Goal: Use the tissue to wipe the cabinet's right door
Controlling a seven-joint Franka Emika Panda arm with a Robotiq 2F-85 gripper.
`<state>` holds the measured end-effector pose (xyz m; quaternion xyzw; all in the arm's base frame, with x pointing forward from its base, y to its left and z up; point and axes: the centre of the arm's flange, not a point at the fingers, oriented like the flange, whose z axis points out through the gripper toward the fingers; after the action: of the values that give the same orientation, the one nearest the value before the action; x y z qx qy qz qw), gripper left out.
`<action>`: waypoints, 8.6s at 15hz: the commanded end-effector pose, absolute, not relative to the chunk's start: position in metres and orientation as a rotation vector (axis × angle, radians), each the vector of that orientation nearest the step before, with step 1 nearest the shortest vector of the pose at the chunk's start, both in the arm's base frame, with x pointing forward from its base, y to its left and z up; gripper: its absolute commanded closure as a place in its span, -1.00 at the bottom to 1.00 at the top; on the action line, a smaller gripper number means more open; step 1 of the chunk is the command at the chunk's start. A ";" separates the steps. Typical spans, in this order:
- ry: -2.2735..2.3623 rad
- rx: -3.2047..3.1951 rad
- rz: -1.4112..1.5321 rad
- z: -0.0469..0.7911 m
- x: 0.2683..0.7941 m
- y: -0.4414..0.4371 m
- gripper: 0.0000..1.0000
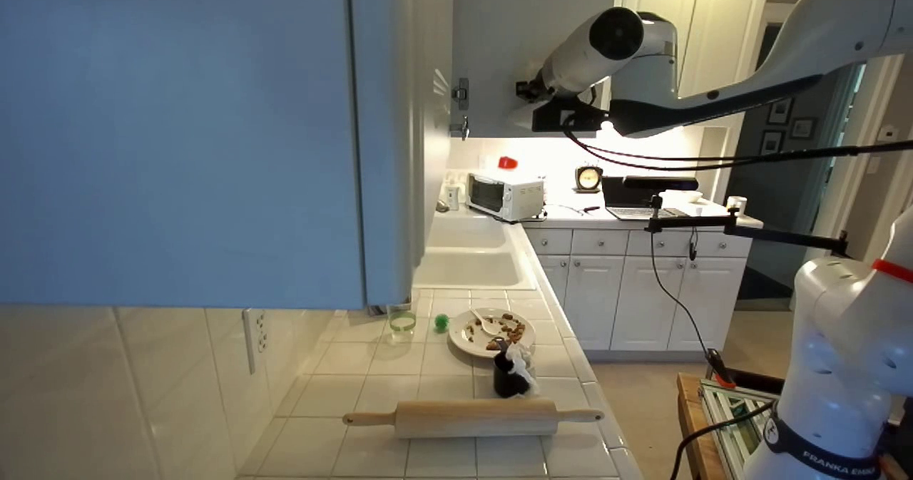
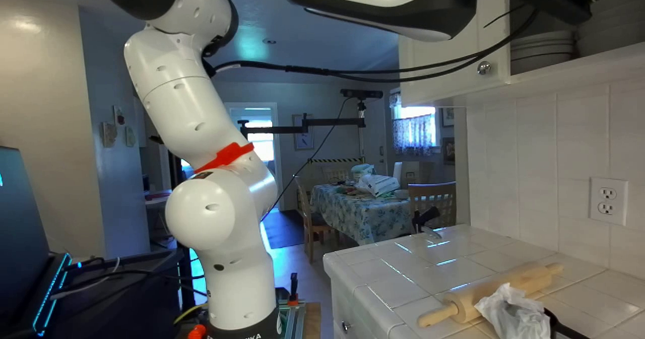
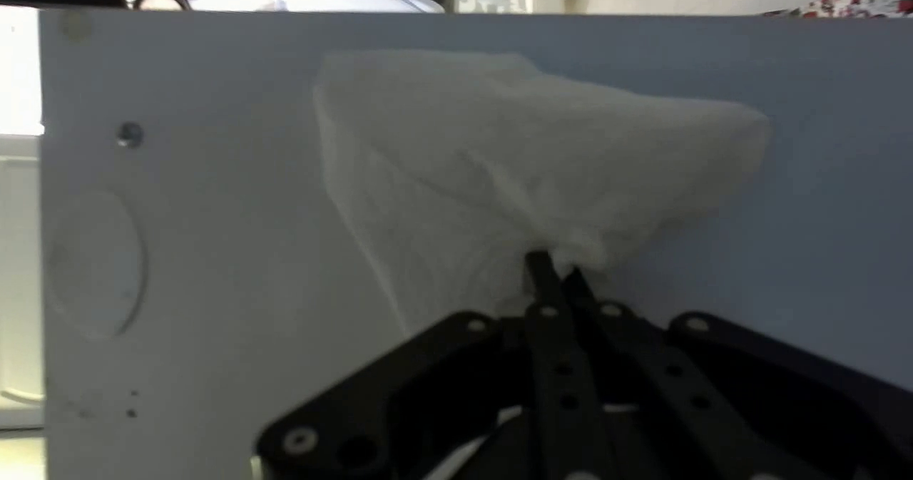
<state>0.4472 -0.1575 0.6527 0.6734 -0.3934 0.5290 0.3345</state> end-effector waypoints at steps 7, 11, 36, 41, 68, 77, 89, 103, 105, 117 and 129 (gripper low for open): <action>-0.692 1.984 1.506 0.658 0.502 -0.126 0.99; -0.681 2.028 1.485 0.647 0.507 -0.127 0.99; -1.193 2.078 1.175 0.610 0.416 -0.145 0.99; -0.921 2.219 1.235 0.595 0.447 -0.085 0.99; -0.494 2.723 1.453 0.519 0.532 -0.027 0.99; -0.383 3.048 1.174 0.420 0.573 0.037 0.99; -0.835 3.185 0.783 0.376 0.582 0.010 0.99; -0.807 3.191 0.491 0.331 0.606 -0.007 0.99; -0.797 3.184 0.464 0.320 0.610 -0.006 0.99; -0.744 3.185 0.203 0.249 0.623 0.004 0.99; -0.446 3.219 0.063 0.331 0.572 -0.007 -0.84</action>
<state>0.6010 -0.0022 0.2984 0.9812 -0.1803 0.0321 -0.0605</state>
